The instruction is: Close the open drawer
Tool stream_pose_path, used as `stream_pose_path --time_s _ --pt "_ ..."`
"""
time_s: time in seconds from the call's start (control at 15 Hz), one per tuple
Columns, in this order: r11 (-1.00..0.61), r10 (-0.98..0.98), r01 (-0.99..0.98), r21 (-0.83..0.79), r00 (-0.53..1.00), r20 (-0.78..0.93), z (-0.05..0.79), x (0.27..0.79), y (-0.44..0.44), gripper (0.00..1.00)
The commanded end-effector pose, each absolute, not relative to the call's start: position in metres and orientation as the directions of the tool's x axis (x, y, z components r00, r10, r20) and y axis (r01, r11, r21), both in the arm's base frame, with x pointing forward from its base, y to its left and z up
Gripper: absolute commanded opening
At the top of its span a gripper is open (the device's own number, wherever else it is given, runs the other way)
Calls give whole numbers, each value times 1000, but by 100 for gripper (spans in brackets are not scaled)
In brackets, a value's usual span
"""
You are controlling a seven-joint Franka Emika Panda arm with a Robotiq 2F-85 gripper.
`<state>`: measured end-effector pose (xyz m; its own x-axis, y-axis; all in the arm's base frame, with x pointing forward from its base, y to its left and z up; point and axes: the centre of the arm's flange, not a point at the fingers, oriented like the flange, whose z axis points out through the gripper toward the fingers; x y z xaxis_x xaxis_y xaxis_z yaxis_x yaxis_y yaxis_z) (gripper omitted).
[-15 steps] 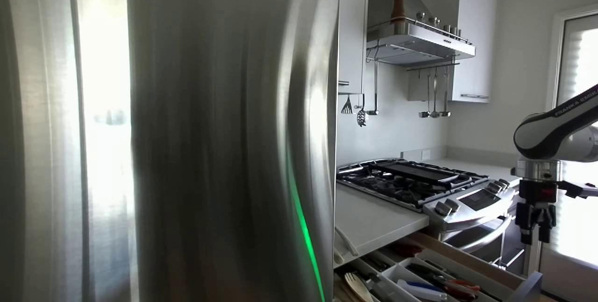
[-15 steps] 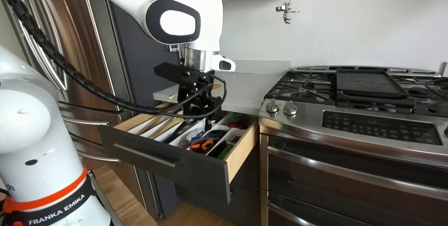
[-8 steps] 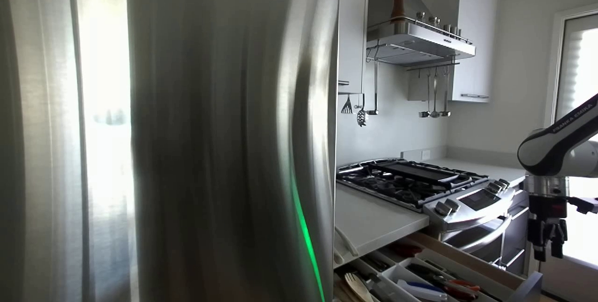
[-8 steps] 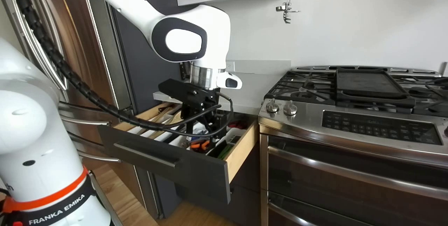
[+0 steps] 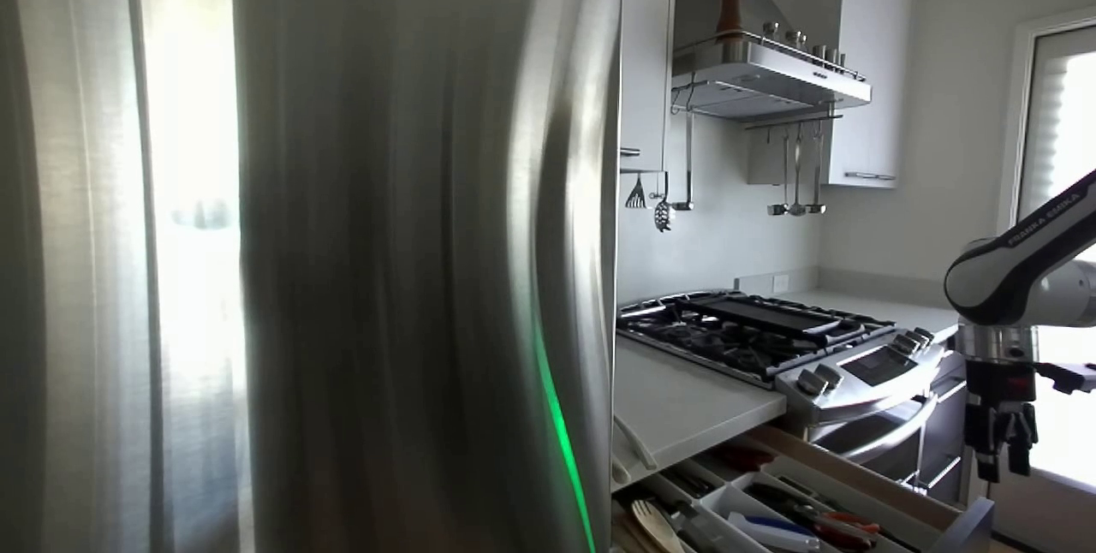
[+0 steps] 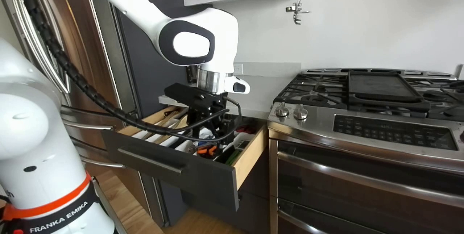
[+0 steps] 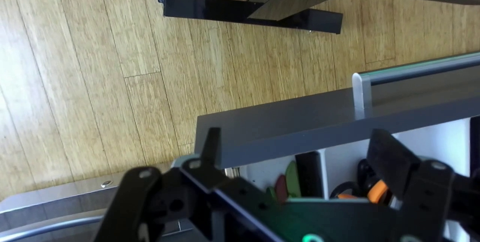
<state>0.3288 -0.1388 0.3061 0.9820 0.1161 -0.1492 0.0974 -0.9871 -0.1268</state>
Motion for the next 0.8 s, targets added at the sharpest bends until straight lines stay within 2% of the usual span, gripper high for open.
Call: stream_pose_path --time_s 0.0,0.07,0.13,0.2,0.27,0.73 --pt "-986 129 106 -127 973 -193 277 333 -143 100" --pt "-986 128 103 -128 971 -200 272 332 -143 75" --pt "-987 124 98 -129 971 -205 267 333 -143 75" --pt "-987 123 98 -126 970 -209 264 333 -144 68" --pt "-988 120 94 -123 969 -215 260 332 -145 58" --pt "-992 101 79 -102 968 -228 225 340 -142 4"
